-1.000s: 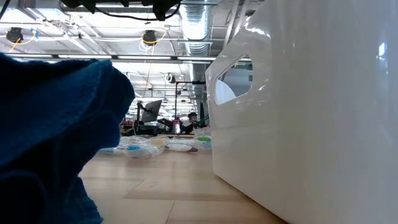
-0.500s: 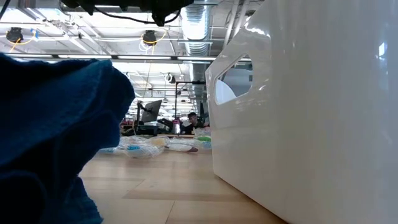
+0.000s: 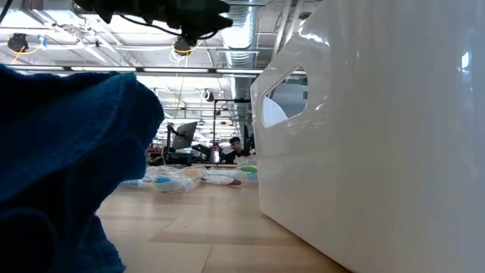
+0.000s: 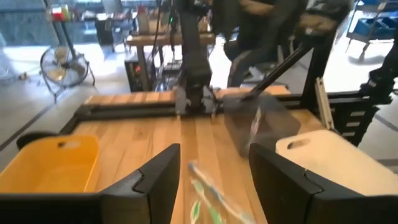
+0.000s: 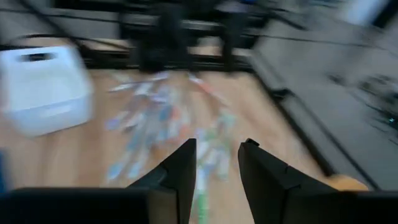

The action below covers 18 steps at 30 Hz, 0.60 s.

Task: Pick & Place Toothbrushes
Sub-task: Put the green toothbrush into the yellow bin

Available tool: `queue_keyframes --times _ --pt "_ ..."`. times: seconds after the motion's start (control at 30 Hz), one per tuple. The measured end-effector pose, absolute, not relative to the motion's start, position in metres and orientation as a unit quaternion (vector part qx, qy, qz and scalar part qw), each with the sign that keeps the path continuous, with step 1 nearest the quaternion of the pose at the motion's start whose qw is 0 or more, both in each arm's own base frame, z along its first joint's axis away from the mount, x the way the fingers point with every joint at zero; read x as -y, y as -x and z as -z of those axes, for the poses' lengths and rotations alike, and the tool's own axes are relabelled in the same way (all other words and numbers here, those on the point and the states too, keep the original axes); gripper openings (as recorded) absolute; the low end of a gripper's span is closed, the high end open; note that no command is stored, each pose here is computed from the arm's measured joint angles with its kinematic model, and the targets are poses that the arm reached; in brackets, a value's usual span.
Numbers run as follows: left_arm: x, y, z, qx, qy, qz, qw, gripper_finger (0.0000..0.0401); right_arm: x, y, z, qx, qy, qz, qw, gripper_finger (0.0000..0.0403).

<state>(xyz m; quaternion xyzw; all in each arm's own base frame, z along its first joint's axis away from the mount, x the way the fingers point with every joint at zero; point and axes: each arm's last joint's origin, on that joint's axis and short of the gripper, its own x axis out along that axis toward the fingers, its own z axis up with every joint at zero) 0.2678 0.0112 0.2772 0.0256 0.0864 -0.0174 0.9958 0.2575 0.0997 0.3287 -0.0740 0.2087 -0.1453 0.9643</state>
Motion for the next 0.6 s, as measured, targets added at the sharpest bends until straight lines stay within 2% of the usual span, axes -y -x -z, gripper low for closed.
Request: queue_keyframes --times 0.1,0.3,0.6 --pt "-0.014 -0.268 -0.272 -0.105 -0.014 0.016 0.994 0.0187 -0.097 -0.256 -0.322 -0.204 0.076 0.076 0.973 0.0113" --pt "-0.02 -0.283 -0.253 -0.153 0.023 0.022 0.988 0.0187 -0.076 -0.243 -0.319 -0.147 0.032 0.022 0.988 0.0113" --pt "-0.023 -0.335 -0.198 -0.297 0.046 0.023 0.954 0.0187 -0.049 -0.21 -0.309 -0.021 -0.05 -0.003 0.999 0.0113"
